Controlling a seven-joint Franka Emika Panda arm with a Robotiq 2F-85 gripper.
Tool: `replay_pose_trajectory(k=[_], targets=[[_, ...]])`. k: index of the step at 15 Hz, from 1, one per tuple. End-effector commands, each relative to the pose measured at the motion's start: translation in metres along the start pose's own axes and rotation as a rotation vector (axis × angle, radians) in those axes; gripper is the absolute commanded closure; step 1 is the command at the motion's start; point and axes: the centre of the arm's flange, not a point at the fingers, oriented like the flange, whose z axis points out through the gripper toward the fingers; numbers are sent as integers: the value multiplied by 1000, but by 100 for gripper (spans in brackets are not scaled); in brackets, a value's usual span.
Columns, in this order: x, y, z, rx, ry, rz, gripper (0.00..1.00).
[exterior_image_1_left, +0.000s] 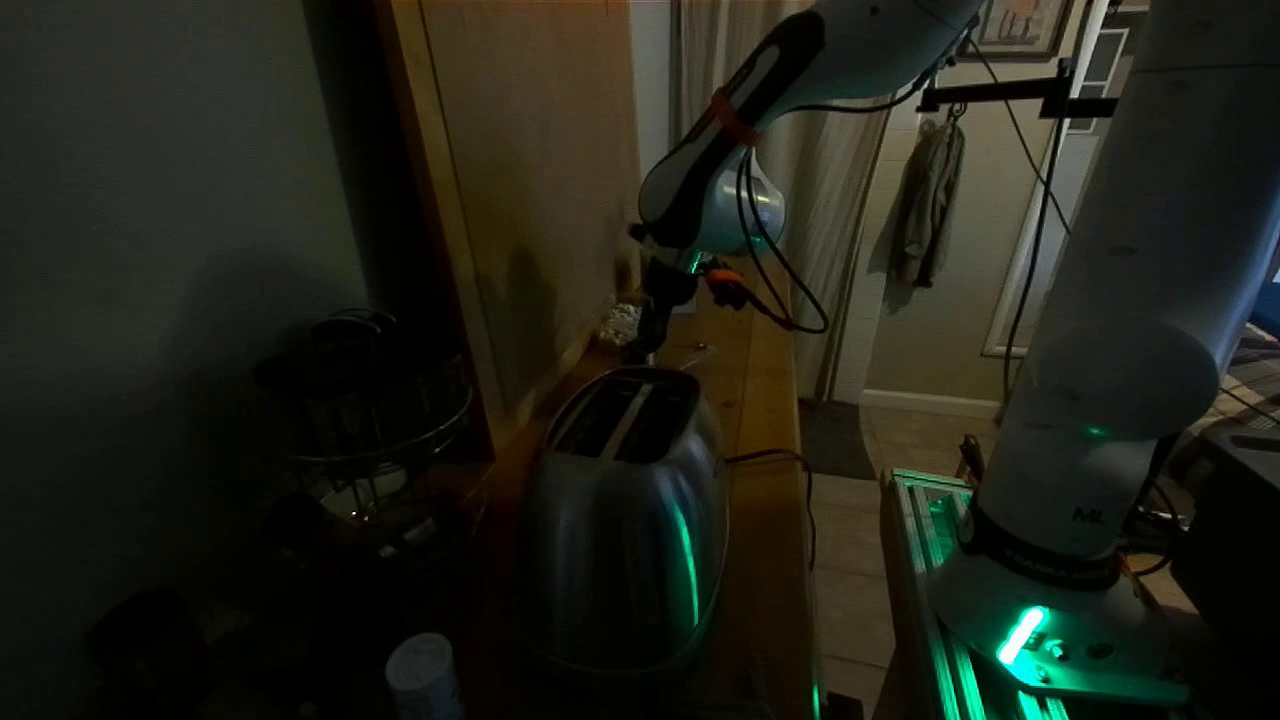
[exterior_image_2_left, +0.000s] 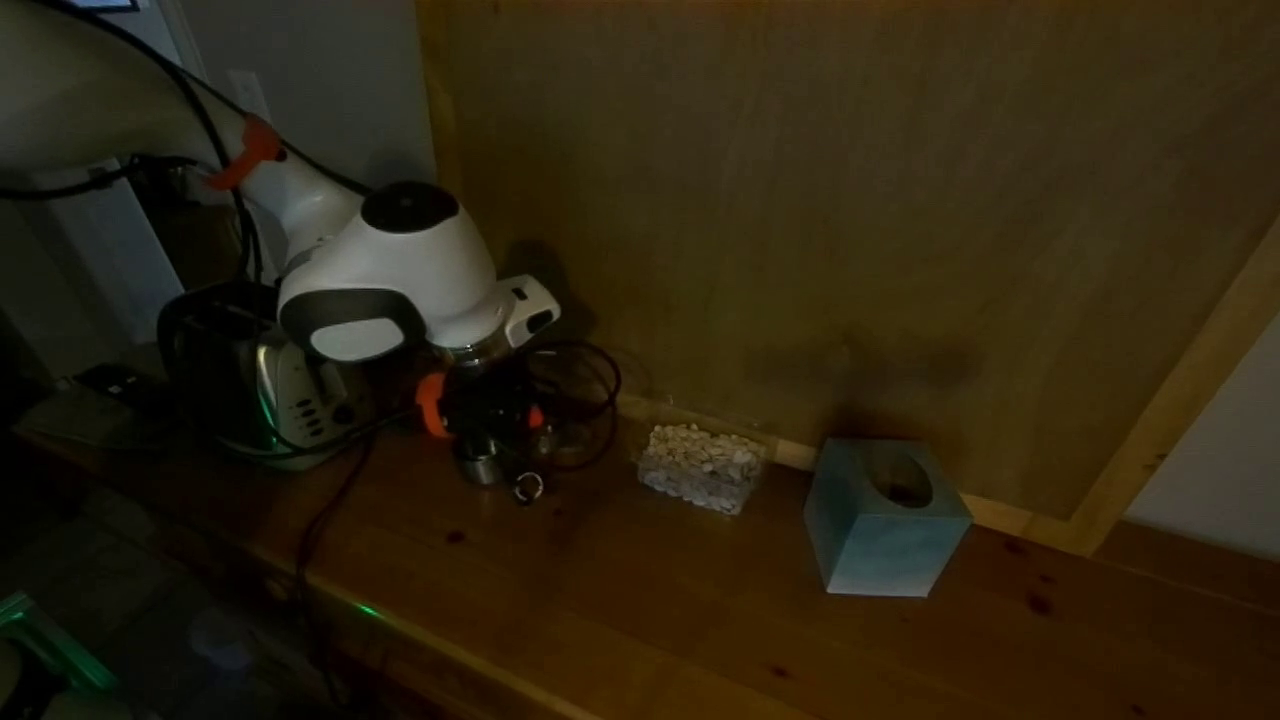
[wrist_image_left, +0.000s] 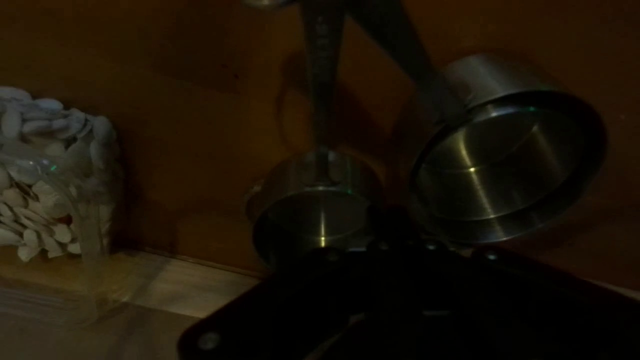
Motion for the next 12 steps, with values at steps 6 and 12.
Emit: replay_pose_trajectory(k=[6,12], targets=[[-3,-4,-15,-58,87,-65,99],[-9,0,-20,30,157,-71,99]])
